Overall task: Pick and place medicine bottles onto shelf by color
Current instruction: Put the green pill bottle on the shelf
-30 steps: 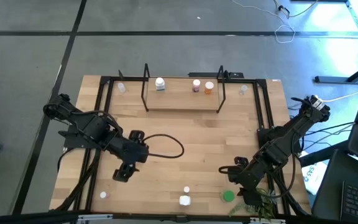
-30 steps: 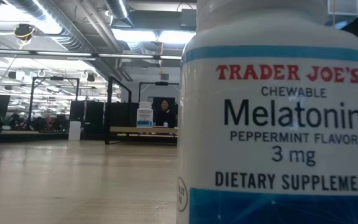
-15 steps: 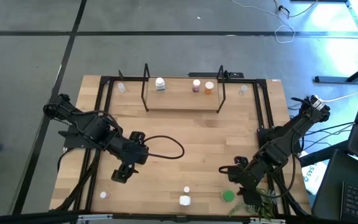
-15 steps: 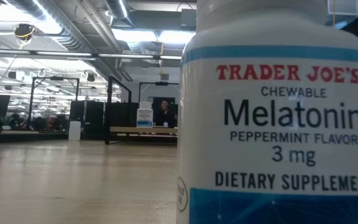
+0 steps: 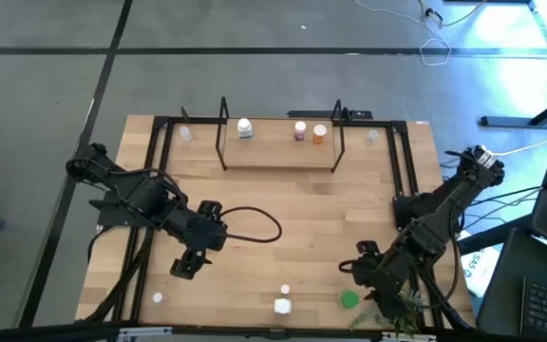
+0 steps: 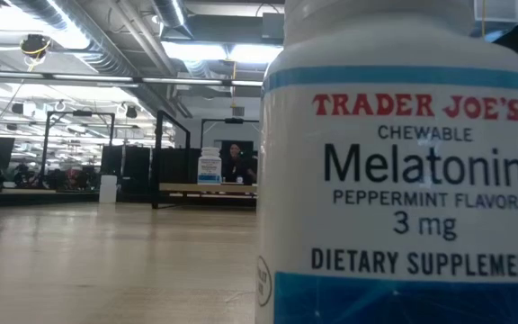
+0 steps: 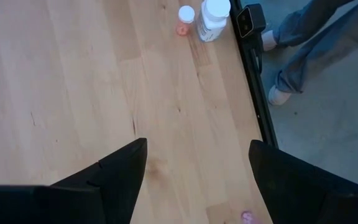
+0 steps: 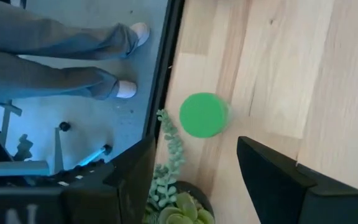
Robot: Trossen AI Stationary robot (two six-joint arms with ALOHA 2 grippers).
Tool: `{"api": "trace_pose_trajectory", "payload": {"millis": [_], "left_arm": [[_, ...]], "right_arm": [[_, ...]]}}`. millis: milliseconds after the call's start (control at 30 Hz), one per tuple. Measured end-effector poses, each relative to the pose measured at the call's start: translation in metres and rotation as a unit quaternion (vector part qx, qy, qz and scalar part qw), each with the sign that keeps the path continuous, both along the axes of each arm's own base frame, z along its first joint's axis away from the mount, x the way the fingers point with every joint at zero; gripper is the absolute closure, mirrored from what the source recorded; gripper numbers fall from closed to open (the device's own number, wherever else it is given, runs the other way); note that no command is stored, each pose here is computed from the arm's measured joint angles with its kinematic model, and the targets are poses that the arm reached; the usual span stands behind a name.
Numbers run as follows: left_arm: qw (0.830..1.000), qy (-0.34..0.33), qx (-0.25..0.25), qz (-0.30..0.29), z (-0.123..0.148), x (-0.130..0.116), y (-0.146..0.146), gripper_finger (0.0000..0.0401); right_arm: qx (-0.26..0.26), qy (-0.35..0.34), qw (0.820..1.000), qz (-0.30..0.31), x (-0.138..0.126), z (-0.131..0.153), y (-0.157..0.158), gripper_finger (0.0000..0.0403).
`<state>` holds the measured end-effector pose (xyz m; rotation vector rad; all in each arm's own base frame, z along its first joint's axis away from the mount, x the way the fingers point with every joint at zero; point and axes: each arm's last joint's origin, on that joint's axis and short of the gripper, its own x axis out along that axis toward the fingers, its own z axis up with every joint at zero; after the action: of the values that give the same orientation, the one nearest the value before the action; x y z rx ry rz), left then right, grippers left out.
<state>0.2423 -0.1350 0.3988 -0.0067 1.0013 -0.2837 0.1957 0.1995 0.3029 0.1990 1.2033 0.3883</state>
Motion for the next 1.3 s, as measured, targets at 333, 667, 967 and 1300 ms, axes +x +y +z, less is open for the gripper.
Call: {"api": "trace_pose_trajectory", "payload": {"millis": [333, 667, 967, 1300], "left_arm": [[1.000, -0.001, 0.000, 0.000, 0.000, 0.000, 0.000, 0.0125], [1.000, -0.003, -0.002, 0.000, 0.000, 0.001, 0.000, 0.0125], [1.000, -0.003, -0.002, 0.000, 0.000, 0.001, 0.000, 0.0125], [1.000, -0.003, -0.002, 0.000, 0.000, 0.001, 0.000, 0.0125]], "right_arm": [[-0.040, -0.009, 0.999, -0.001, 0.004, -0.016, 0.015, 0.0173], [-0.061, 0.031, 0.998, 0.012, 0.012, -0.040, 0.028, 0.0173], [-0.043, 0.029, 0.999, -0.001, 0.015, -0.041, 0.031, 0.0173], [-0.035, 0.031, 0.999, -0.023, 0.015, -0.040, 0.032, 0.0162]]}}
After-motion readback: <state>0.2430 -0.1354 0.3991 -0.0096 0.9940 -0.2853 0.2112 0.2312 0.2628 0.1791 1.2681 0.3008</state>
